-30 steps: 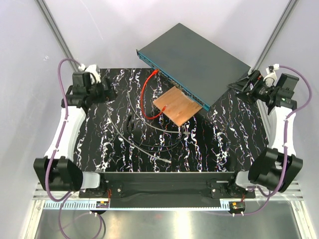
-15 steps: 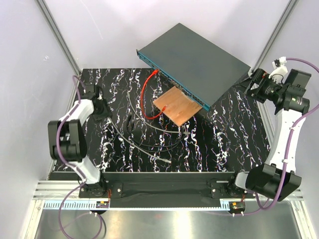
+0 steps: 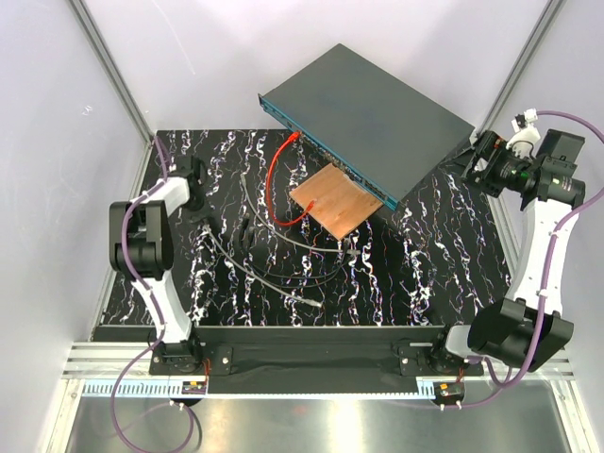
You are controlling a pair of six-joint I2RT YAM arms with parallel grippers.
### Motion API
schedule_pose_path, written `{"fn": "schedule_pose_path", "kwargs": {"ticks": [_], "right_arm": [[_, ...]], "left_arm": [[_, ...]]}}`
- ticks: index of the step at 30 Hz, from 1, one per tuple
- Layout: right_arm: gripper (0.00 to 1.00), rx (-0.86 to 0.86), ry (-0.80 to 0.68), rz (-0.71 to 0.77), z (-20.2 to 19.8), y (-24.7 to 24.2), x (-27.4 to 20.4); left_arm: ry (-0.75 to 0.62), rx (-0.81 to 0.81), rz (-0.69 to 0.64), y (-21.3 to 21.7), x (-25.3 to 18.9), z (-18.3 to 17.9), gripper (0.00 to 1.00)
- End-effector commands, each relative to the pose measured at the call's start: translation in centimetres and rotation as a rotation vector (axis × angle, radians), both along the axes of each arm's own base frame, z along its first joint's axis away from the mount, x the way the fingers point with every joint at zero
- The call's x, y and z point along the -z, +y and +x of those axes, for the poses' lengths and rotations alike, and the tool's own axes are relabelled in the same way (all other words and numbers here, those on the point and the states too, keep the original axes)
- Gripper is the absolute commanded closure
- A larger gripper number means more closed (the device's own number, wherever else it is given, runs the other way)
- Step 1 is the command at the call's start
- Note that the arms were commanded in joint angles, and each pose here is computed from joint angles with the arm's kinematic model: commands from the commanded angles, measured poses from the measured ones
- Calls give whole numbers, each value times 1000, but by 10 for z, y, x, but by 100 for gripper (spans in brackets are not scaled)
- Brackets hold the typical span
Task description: Insert the plug into the switch port
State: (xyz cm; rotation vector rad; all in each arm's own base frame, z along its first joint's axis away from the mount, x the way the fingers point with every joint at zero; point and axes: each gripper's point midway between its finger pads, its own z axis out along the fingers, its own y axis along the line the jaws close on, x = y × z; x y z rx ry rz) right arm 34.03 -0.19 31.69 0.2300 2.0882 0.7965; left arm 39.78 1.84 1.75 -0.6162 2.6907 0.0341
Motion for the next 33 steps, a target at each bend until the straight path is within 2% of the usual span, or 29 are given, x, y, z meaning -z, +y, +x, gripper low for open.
{"fn": "schedule_pose_path", "kwargs": {"ticks": [1,2,4,8,12,13,17,22,25,30,32,33], "right_arm": [[0,5,-48,-25,5,-3,-17],[0,9,-54,-30,5,-4,-20],[0,12,-57,-34,6,-5,-23],[0,2,-83,-34,4,-3,-35],[0,-23,-105,-23,-1,4,-44],[0,-29,-115,-23,-4,6,-47],[0,-87,-155,-6,-12,16,-59],[0,-178,-229,-6,-21,29,-77],[0,-248,-297,-5,-27,38,-95],[0,-392,-436,-7,-34,59,-130],[1,-453,-472,-29,-37,79,-138],[2,-480,-487,-45,-37,87,-139]], "left_arm": [[-28,-17,119,21,-8,25,87],[-2,-19,132,23,-1,25,92],[22,-11,143,25,-3,25,95],[-28,30,143,22,-31,28,100],[-155,107,184,18,-94,29,100],[-220,146,215,18,-126,28,100],[-379,282,275,13,-200,17,100],[-556,664,156,-46,-262,-16,100],[-633,813,67,-74,-297,-43,100],[-772,1132,-152,-130,-342,-104,100],[-802,1209,-235,-146,-350,-125,100],[-820,1261,-315,-157,-356,-143,100]]}}
